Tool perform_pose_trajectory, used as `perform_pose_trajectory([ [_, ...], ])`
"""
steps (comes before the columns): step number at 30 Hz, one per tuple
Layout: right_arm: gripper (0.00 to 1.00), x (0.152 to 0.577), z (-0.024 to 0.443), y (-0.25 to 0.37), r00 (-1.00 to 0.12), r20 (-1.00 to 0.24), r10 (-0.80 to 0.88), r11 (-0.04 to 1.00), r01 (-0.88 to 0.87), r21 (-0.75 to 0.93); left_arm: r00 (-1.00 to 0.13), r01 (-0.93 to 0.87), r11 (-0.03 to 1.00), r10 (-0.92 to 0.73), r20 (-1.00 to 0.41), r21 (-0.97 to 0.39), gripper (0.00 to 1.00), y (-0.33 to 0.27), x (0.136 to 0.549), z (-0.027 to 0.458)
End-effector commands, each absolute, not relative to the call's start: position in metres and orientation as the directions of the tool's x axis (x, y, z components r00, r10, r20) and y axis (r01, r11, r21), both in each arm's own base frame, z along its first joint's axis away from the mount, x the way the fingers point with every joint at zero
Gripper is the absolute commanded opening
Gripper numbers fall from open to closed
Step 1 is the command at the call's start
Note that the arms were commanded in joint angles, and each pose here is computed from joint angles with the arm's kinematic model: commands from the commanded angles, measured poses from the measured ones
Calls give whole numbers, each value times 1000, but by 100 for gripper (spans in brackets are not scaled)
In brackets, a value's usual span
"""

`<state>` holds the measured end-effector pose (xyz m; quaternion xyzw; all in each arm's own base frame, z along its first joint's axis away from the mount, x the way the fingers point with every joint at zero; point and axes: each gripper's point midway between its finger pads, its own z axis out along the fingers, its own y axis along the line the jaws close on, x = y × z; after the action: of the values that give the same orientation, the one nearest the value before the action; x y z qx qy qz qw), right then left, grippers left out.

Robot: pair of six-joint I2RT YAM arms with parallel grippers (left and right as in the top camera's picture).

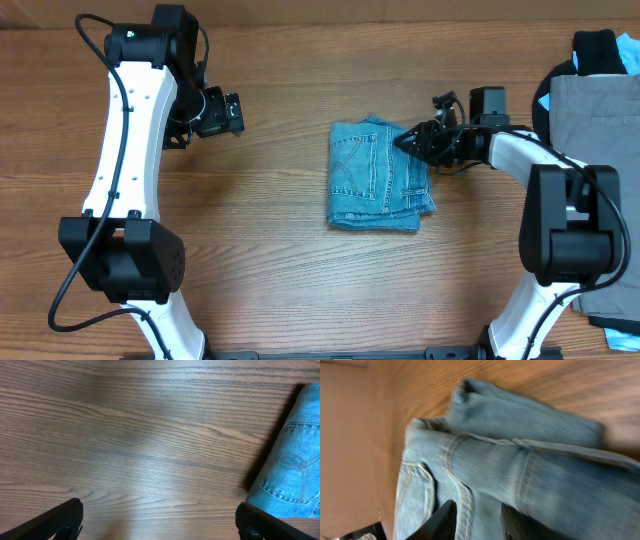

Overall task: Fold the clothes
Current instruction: 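Move the left gripper to the bundle's left edge, right gripper to its right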

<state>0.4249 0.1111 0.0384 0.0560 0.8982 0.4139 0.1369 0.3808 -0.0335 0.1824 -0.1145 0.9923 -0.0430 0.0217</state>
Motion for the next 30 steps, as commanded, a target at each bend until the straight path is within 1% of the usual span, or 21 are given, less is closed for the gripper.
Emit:
perform_pose_trajectory([
  [1, 34, 442, 111, 96, -904, -361, 229, 684, -114, 720, -979, -199, 976, -203, -38, -91, 100, -36, 378, 185],
  [3, 35, 436, 140, 96, -891, -389, 234, 683, -134, 718, -979, -199, 976, -203, -38, -90, 100, -36, 378, 185],
  [4, 37, 430, 154, 97, -887, -397, 235, 683, -139, 717, -978, -199, 976, -203, -38, -90, 100, -36, 378, 185],
  [7, 39, 407, 174, 104, -900, -379, 213, 683, -140, 717, -978, -199, 976, -203, -39, -91, 100, -36, 379, 185],
  [8, 39, 393, 174, 110, -915, -368, 167, 689, -158, 707, -978, -199, 976, -203, -39, -91, 100, -36, 379, 185],
  [10, 39, 372, 165, 121, -940, -328, 91, 694, -177, 698, -978, -199, 976, -203, -41, -92, 100, -36, 379, 185],
  [12, 39, 355, 149, 131, -965, -258, 57, 692, -148, 707, -978, -199, 976, -203, -42, -92, 100, -36, 379, 185],
  [14, 39, 334, 120, 144, -983, -180, 18, 689, -118, 715, -978, -199, 976, -203, -41, -93, 100, -37, 379, 185],
  [16, 40, 323, 96, 149, -991, -134, 7, 689, -92, 719, -978, -199, 976, -203, -38, -92, 100, -36, 379, 185],
  [21, 40, 305, 49, 146, -998, -29, 60, 690, 20, 724, -979, -199, 976, -203, -33, -90, 100, -36, 377, 185],
  [23, 43, 297, 34, 140, -996, 18, 85, 688, 72, 723, -979, -199, 976, -203, -28, -89, 100, -36, 376, 185],
  [25, 47, 291, 25, 133, -993, 50, 106, 687, 109, 718, -980, -195, 977, -199, -28, -88, 100, -36, 376, 185],
  [27, 47, 289, 22, 126, -988, 75, 132, 684, 146, 715, -980, -193, 977, -196, -28, -88, 100, -36, 376, 185],
  [28, 43, 289, 22, 121, -983, 97, 158, 682, 179, 709, -980, -193, 977, -196, -28, -88, 100, -36, 376, 185],
  [30, 28, 289, 22, 110, -957, 164, 241, 659, 285, 696, -980, -193, 977, -196, -27, -88, 100, -36, 376, 185],
])
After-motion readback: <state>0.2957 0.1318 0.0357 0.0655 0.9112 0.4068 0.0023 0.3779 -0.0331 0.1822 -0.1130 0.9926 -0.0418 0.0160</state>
